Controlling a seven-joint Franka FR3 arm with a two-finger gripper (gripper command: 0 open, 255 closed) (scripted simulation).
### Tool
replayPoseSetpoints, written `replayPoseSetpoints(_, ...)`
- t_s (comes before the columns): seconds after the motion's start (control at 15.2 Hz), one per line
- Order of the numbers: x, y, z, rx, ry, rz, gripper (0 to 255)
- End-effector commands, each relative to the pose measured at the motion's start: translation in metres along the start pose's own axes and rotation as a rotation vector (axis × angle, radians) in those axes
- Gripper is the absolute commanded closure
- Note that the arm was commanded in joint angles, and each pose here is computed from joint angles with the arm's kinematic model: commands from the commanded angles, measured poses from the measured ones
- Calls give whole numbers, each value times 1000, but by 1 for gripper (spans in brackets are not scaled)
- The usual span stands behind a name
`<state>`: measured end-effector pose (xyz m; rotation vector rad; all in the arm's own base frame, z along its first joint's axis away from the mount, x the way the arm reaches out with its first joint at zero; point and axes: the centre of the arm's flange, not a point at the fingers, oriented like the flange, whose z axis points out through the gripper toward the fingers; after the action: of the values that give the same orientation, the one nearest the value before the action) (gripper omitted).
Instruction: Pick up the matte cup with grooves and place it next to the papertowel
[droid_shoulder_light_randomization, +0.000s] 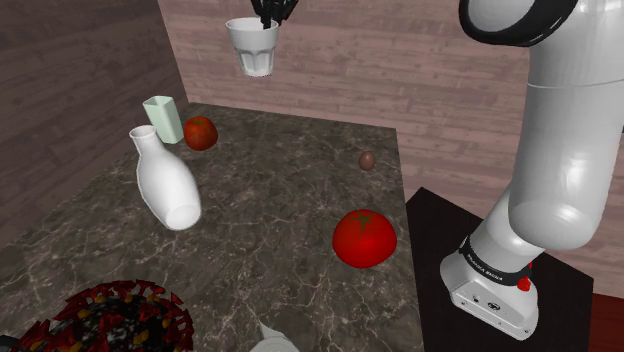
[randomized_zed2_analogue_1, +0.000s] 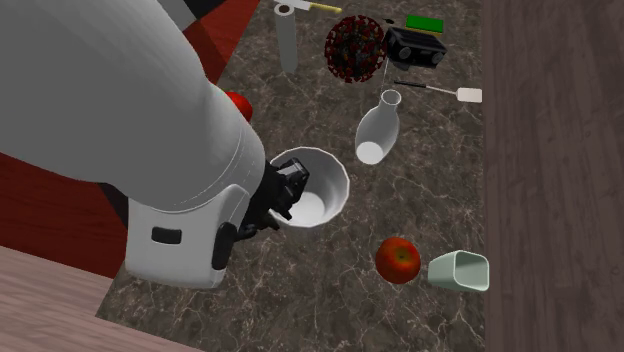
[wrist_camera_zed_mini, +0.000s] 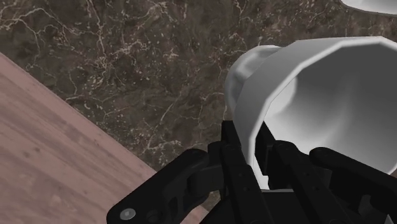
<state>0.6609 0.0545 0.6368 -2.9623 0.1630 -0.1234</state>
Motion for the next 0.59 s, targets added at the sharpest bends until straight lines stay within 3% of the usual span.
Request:
replayPoseSetpoints(0.0,-11,-4,-6,0,0,0,255)
replayPoseSetpoints(0.53,-111,-40,-7,0,0,0,255)
